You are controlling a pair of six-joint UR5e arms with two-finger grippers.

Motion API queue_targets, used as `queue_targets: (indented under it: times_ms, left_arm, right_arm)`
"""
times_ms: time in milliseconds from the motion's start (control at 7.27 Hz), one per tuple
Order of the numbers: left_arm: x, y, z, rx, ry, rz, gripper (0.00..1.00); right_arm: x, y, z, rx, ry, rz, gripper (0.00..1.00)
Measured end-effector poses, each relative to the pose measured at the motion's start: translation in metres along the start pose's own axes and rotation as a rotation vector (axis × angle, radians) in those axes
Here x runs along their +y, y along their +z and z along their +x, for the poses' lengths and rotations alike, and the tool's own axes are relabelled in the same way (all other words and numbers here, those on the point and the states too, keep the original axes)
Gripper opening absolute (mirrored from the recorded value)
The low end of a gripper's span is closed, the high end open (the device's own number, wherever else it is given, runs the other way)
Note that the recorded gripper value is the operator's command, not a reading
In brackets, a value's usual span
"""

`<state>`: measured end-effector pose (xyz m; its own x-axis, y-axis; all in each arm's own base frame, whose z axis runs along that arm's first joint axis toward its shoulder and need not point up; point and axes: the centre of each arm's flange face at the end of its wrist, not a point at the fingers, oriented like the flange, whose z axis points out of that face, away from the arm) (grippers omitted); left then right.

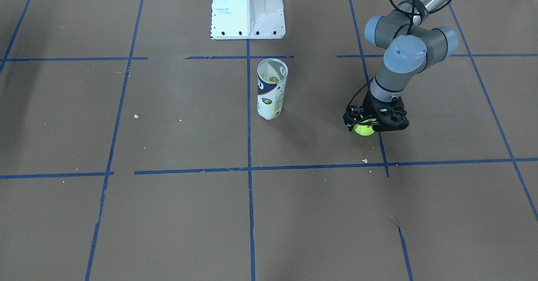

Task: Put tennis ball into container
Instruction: 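Lower the left gripper and close it around the tennis ball, then lift the ball with the left gripper and carry it above the clear cup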

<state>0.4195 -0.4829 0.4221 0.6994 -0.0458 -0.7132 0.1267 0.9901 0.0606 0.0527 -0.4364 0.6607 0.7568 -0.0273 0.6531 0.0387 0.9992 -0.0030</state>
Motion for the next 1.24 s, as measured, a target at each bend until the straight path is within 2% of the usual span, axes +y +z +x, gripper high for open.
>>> queue_targets:
  times_ms: [138,275,550,826,1239]
  left_arm:
    - [0.0,0.0,0.0,0.0,0.0,0.0,0.44]
    - [0.0,-0.001,0.001,0.001,-0.002,0.0,0.33]
    - [0.001,-0.008,0.002,0.008,-0.005,0.005,0.31]
    - [0.004,-0.038,0.012,0.011,-0.006,0.013,0.31]
    - [0.012,-0.13,0.03,0.014,-0.019,0.034,0.31]
  right_arm:
    - [0.0,0.0,0.0,0.0,0.0,0.0,1.0]
    - [0.0,0.0,0.0,0.0,0.0,0.0,1.0]
    - [0.0,0.0,0.0,0.0,0.0,0.0,1.0]
    - [0.0,0.0,0.0,0.0,0.0,0.0,1.0]
    - [0.0,0.0,0.0,0.0,0.0,0.0,1.0]
